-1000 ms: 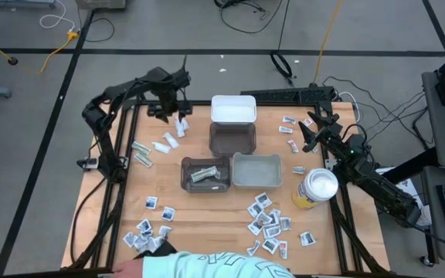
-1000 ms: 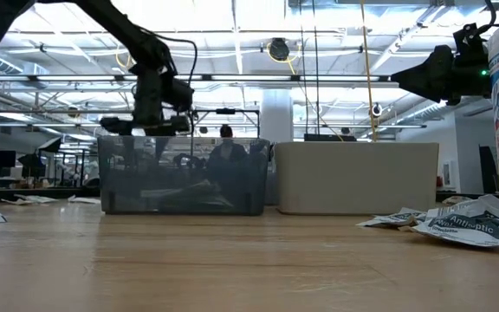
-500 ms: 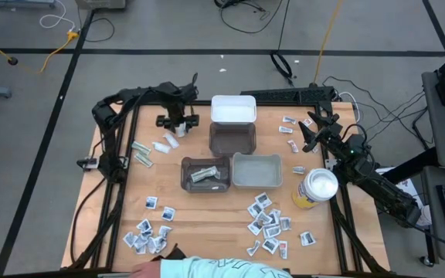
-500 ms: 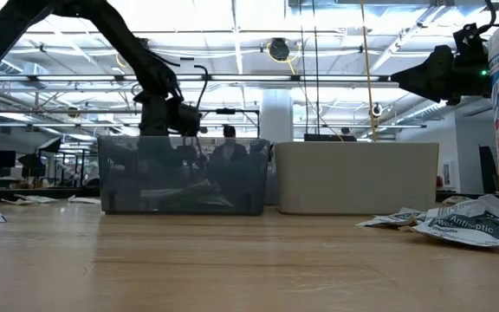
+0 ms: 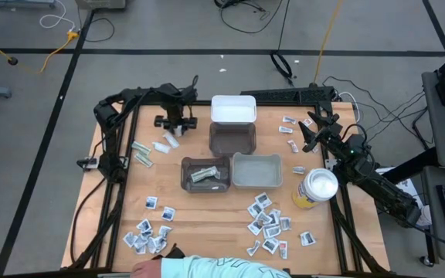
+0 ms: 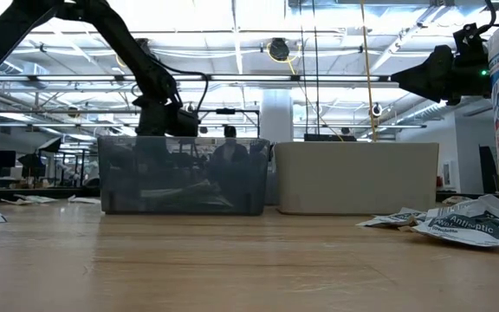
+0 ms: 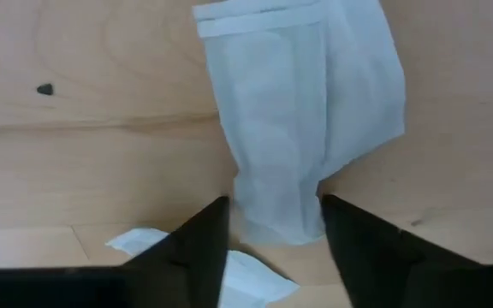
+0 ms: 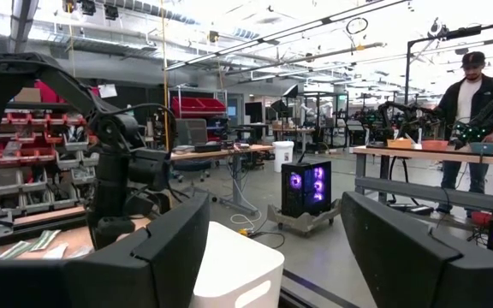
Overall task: Pick & Place First Aid Supplies
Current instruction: Put the white bandage into the bottom black bin
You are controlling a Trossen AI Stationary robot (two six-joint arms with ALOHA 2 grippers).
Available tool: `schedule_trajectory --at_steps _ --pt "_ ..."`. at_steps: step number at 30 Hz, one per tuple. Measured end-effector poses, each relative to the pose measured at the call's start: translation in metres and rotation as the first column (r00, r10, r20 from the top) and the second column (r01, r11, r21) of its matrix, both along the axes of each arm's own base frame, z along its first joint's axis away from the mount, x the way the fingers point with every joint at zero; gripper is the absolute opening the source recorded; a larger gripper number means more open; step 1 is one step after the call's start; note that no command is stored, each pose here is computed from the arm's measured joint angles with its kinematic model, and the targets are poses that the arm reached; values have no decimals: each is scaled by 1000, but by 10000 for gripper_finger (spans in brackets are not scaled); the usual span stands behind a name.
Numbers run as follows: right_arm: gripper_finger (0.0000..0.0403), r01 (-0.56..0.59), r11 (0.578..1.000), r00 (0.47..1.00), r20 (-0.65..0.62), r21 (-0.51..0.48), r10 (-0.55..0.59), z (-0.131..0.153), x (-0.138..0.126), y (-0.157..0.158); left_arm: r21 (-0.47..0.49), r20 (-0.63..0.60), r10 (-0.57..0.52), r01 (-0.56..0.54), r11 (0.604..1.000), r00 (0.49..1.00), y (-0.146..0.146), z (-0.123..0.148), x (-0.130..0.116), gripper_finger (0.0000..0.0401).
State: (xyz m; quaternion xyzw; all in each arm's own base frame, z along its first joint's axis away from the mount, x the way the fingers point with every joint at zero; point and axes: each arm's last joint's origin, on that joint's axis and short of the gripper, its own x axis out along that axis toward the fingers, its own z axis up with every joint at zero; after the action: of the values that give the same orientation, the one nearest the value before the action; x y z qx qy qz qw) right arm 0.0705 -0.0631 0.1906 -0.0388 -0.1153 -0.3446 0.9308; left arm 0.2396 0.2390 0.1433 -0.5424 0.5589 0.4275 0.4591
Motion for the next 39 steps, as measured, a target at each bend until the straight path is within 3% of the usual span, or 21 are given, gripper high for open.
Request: schedule_trajectory --at_steps 10,15,21,27,30,34,36,39 --pt "263 0 1000 1000 0 0 0 0 0 0 1 2 -8 8 1000 1000 0 0 0 9" --pt "263 0 1000 1000 0 0 0 0 0 0 12 11 -26 26 1000 1000 1 3 0 4" --pt "263 0 1000 1000 0 0 0 0 0 0 99 49 -65 60 993 997 -2 31 -4 3" --pt "263 0 1000 1000 0 0 0 0 0 0 175 126 -231 208 962 965 -10 65 -11 2" --pt "263 0 1000 1000 0 0 0 0 0 0 207 140 -335 304 930 932 -17 81 -17 2" --pt "263 0 1000 1000 0 0 0 0 0 0 211 132 -516 485 849 846 -30 95 -24 1" --pt "263 0 1000 1000 0 0 0 0 0 0 194 126 -603 576 794 788 -38 101 -28 1" --pt "263 0 1000 1000 0 0 0 0 0 0 161 117 -737 720 675 665 -49 107 -32 1"
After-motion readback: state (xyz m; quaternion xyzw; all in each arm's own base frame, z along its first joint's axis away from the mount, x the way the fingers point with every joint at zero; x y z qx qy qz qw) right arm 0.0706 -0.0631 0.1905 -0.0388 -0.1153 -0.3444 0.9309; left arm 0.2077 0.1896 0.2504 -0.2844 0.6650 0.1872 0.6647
